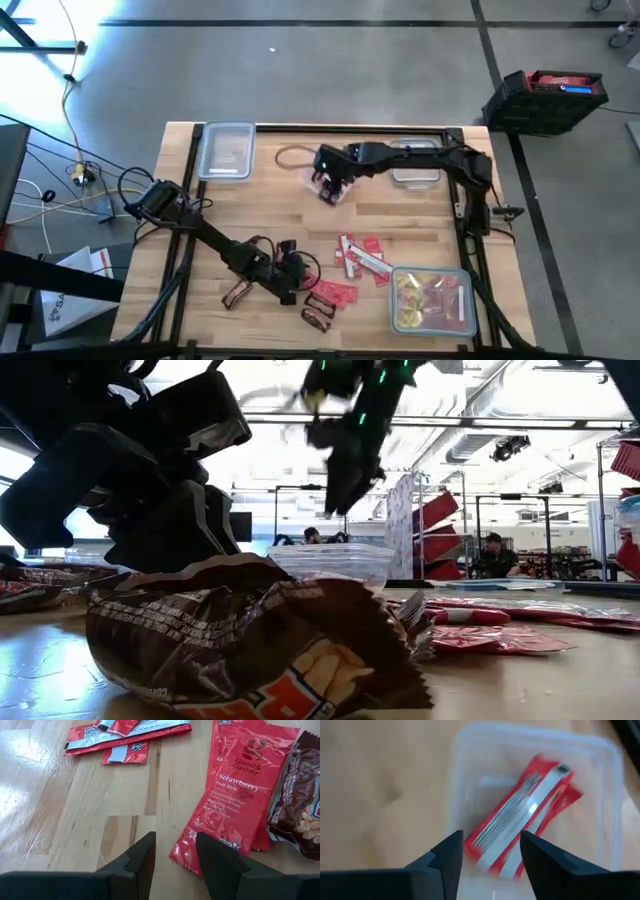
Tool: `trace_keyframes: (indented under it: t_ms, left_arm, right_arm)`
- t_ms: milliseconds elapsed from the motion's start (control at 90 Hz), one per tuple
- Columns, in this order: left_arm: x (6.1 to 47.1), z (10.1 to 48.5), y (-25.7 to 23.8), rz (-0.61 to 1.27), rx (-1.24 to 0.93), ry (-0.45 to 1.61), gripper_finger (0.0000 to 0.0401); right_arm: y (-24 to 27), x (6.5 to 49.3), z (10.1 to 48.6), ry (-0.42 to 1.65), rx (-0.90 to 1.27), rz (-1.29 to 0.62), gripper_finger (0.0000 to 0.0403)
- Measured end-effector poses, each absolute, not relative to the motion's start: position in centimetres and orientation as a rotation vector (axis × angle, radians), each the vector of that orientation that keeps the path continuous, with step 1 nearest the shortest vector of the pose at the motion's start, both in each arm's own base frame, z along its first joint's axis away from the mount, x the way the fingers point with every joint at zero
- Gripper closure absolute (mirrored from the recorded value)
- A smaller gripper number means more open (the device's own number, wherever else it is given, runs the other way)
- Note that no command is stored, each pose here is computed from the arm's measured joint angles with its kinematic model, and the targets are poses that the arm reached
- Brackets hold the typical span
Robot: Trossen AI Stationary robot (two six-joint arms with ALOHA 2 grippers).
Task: Sort candy
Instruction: Put the strawberry red into the upper middle transparent bin
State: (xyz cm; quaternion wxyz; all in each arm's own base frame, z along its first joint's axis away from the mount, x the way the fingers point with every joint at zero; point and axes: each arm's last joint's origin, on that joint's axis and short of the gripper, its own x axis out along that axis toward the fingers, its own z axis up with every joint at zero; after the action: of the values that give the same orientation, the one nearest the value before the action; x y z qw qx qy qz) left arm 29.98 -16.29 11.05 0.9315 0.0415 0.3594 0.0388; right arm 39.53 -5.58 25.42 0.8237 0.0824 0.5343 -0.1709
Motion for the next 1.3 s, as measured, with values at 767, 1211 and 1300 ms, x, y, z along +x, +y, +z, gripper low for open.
trace_keyframes:
  t_ms: [767,1211,1300]
  left_arm:
    - [30.3,11.4,-16.4,0.078,0.063,0.694,0.0275]
    - [30.3,11.4,-16.4,0.074,0.069,0.69,0.0275]
    - [30.3,11.4,-16.4,0.074,0.069,0.69,0.0275]
  right_arm:
    - [14.5,30.7,18.2,1.307,0.206,-0.253,0.0233]
    - [11.0,29.9,13.0,1.244,0.309,-0.287,0.0233]
    - [10.6,29.7,12.5,1.237,0.325,-0.312,0.0233]
